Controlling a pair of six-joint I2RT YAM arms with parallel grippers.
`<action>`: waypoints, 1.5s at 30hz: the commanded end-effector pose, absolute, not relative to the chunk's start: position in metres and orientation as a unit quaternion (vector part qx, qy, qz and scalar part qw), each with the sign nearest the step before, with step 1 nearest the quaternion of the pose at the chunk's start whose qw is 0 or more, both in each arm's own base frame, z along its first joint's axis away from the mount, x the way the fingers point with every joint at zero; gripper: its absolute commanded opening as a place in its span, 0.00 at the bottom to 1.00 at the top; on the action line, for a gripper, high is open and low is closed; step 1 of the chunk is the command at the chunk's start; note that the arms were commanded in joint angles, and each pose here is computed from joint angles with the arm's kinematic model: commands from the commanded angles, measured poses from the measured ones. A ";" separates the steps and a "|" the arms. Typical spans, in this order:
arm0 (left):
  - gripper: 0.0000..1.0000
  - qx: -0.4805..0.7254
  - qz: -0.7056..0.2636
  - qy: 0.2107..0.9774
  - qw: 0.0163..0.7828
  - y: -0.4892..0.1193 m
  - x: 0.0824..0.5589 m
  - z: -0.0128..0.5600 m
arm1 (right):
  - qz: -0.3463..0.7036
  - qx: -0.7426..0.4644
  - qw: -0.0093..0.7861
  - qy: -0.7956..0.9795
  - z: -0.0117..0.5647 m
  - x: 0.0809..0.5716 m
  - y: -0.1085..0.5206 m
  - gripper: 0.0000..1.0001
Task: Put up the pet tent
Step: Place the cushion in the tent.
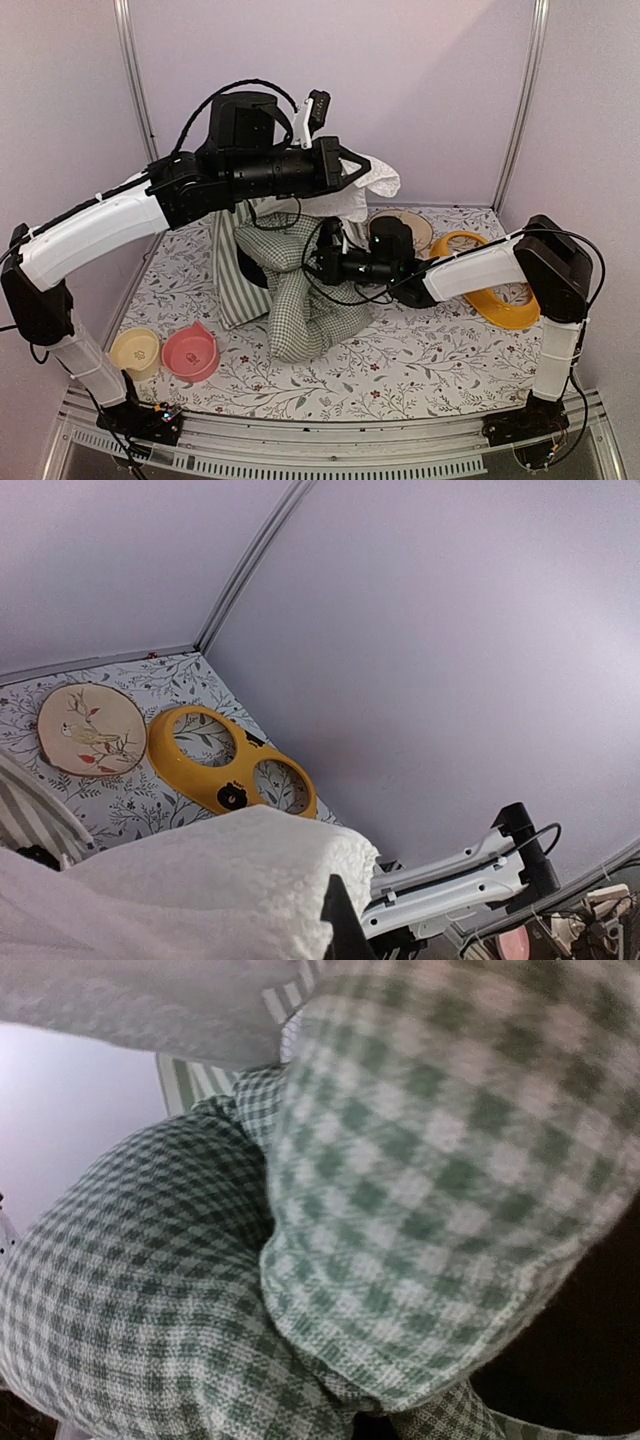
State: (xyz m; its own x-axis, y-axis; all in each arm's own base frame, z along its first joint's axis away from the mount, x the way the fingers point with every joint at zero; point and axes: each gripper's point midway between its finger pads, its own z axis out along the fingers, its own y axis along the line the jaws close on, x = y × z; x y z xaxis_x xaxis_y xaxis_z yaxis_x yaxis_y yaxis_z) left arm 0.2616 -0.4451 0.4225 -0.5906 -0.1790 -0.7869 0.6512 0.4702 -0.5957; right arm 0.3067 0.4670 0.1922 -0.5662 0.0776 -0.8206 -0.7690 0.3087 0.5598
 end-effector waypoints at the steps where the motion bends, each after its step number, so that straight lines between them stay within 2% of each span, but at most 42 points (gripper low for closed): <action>1: 0.00 0.160 -0.536 0.698 0.446 -0.433 0.240 0.467 | 0.503 -0.128 0.384 0.764 0.178 0.355 0.455 0.00; 9: 0.00 0.182 -0.546 0.696 0.429 -0.444 0.217 0.453 | 0.391 -0.038 0.370 0.842 0.160 0.397 0.445 0.00; 16: 0.00 0.220 -0.529 0.725 0.382 -0.472 0.202 0.400 | 0.340 -0.074 0.351 0.869 0.135 0.402 0.462 0.00; 23: 0.00 0.269 -0.510 0.736 0.354 -0.468 0.187 0.358 | 0.300 -0.114 0.300 0.898 0.091 0.411 0.469 0.00; 24: 0.02 0.270 -0.504 0.740 0.355 -0.463 0.187 0.353 | 0.299 -0.115 0.299 0.899 0.089 0.411 0.469 0.00; 28: 0.25 0.222 -0.446 0.769 0.399 -0.422 0.205 0.341 | 0.311 -0.128 0.310 0.889 0.100 0.408 0.471 0.00; 29: 0.36 0.199 -0.416 0.782 0.419 -0.405 0.213 0.334 | 0.313 -0.132 0.311 0.887 0.103 0.408 0.472 0.00; 32: 0.60 0.124 -0.337 0.797 0.486 -0.348 0.233 0.337 | 0.324 -0.145 0.313 0.881 0.108 0.405 0.476 0.00; 33: 0.74 0.104 -0.320 0.797 0.502 -0.332 0.236 0.340 | 0.328 -0.148 0.312 0.879 0.109 0.405 0.477 0.00; 34: 0.78 0.092 -0.305 0.795 0.516 -0.320 0.238 0.342 | 0.332 -0.150 0.311 0.878 0.110 0.403 0.479 0.00; 36: 0.80 0.055 -0.263 0.796 0.542 -0.291 0.246 0.342 | 0.335 -0.153 0.311 0.876 0.112 0.402 0.481 0.00; 40: 0.76 -0.046 -0.159 0.797 0.581 -0.214 0.289 0.342 | 0.339 -0.161 0.317 0.871 0.120 0.400 0.483 0.00; 45: 0.75 -0.090 -0.150 0.777 0.604 -0.171 0.350 0.385 | 0.342 -0.173 0.323 0.865 0.131 0.394 0.486 0.00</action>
State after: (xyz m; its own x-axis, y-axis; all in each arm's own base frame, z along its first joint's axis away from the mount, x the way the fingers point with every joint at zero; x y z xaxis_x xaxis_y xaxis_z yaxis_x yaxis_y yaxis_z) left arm 0.3125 -0.2051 0.3603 -0.3075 -0.3117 -0.8991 0.1290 0.9224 -0.3639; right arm 0.4050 0.4838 0.1174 -0.7487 -0.0430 -0.6615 -0.4774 0.7273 0.4931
